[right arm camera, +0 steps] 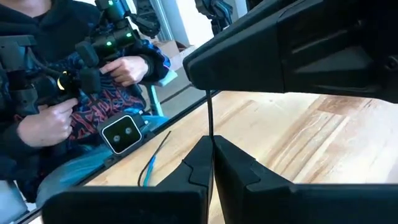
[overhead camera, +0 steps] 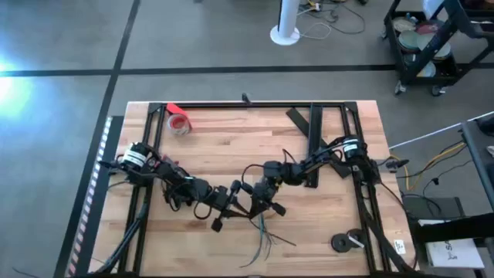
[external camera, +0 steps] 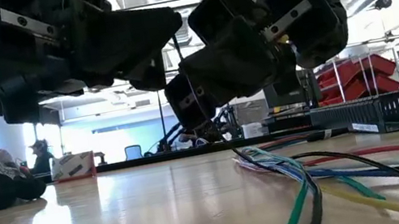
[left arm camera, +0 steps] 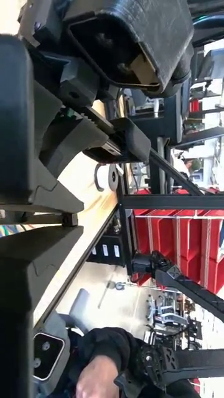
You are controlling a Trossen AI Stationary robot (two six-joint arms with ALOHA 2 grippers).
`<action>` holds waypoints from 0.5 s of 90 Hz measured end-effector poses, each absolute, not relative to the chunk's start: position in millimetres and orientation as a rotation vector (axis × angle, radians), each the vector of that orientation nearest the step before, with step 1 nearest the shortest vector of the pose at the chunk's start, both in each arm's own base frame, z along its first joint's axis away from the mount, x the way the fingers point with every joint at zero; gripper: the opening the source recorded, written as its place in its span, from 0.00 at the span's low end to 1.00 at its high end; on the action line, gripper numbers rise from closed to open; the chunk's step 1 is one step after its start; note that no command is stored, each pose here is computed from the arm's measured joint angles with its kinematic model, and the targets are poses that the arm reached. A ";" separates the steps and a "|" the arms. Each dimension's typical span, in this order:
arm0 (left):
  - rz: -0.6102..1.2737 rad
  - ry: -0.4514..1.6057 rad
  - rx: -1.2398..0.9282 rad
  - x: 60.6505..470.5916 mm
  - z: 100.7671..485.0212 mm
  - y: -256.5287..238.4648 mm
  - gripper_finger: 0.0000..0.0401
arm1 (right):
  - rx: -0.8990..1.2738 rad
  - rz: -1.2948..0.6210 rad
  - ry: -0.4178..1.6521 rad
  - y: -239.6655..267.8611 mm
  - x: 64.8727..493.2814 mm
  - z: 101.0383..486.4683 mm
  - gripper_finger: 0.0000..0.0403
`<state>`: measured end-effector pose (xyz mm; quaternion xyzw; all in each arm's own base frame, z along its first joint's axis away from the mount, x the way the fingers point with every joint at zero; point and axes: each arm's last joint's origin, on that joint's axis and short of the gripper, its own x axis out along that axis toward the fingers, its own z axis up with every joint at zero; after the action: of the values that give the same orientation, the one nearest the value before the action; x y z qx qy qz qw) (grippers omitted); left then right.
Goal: Ziptie cables
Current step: Wrap the zip tie around the cable bundle
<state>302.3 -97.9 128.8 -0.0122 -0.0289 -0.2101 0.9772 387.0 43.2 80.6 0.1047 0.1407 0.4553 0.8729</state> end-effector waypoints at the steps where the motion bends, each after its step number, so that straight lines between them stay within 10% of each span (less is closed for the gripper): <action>1: -0.424 -0.058 -0.026 302.3 128.8 -97.9 0.10 | 0.219 0.951 0.295 43.2 387.0 80.5 0.00; 45: -0.425 -0.036 -0.056 302.3 127.3 -98.1 0.16 | 0.226 0.948 0.309 43.2 386.7 79.3 0.00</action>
<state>302.3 -98.1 127.3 -0.0276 -0.0178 -0.2110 0.9769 386.7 43.2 79.3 0.1080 0.1478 0.4534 0.8723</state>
